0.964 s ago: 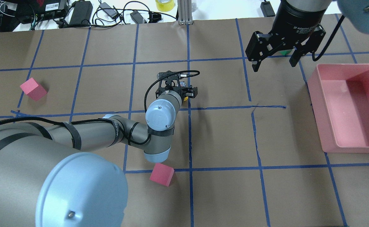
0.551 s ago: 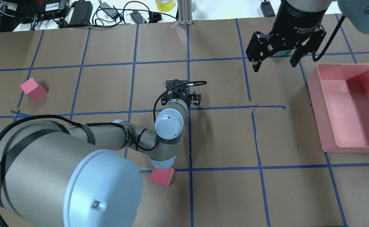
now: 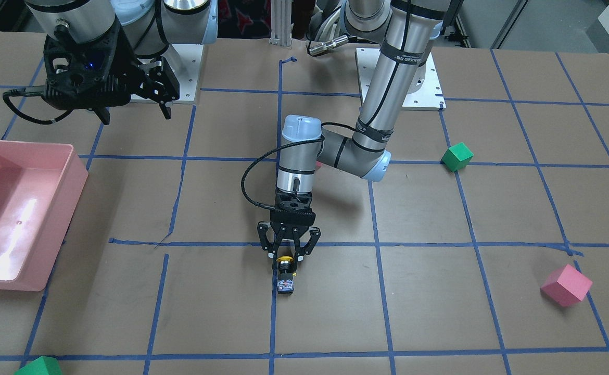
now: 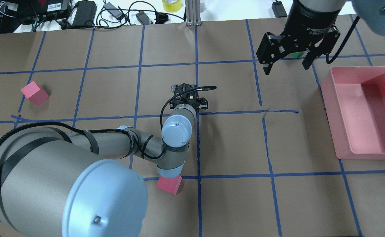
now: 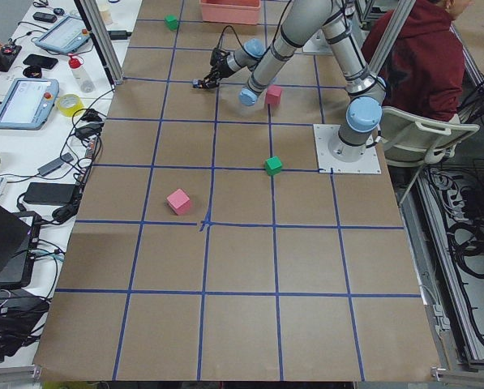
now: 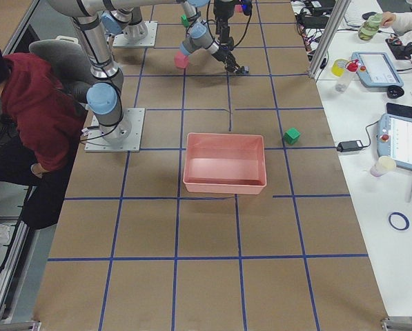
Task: Align button upright
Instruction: 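Lift the switch with the left gripper and turn it button-up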
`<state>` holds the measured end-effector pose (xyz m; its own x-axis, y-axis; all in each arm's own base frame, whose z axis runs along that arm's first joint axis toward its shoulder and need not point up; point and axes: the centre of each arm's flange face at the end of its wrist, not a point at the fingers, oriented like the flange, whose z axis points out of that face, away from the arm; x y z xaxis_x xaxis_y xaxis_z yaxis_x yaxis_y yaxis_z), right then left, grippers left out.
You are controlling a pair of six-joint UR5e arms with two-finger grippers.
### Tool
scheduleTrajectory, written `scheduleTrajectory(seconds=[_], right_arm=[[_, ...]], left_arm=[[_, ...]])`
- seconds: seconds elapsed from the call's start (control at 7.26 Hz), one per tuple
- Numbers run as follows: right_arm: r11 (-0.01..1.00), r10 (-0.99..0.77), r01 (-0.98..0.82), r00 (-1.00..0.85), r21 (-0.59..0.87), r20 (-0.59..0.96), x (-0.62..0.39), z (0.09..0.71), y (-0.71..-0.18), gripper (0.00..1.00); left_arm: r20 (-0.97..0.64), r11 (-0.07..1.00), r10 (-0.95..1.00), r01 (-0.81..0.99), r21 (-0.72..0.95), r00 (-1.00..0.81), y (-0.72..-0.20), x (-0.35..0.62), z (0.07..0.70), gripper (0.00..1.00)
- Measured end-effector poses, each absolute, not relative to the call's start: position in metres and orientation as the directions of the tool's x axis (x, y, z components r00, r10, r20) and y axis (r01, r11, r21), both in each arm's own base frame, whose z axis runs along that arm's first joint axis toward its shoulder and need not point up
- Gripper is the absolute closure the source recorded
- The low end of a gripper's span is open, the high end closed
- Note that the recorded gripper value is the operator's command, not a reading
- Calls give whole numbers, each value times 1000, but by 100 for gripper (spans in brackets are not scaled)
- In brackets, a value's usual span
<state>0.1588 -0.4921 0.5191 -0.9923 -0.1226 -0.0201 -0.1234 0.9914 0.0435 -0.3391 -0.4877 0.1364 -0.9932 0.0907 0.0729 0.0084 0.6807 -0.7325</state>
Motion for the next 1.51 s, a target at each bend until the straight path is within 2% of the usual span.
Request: scheduleTrajectory(seconds=[0.28, 0.55, 0.96, 1.24, 1.51], right_arm=[[992, -121, -121, -993, 42, -20, 159, 519, -492, 0], [992, -119, -119, -993, 42, -19, 159, 519, -492, 0], [992, -118, -119, -993, 43, -19, 159, 519, -492, 0], [992, -118, -118, -993, 46, -5, 157, 518, -492, 0], [992, -119, -118, -993, 52, 19, 155, 516, -492, 0]], left_arm=[[57, 704, 96, 27, -709, -994, -495, -342, 157, 100], [16, 803, 96, 67, -592, -995, -516, -350, 197, 100], [-9, 976, 107, 107, -190, -994, -547, -368, 269, 100], [34, 999, 9, 11, 42, -999, -554, -368, 280, 100], [93, 979, -94, -75, 192, -991, -565, -357, 263, 100]])
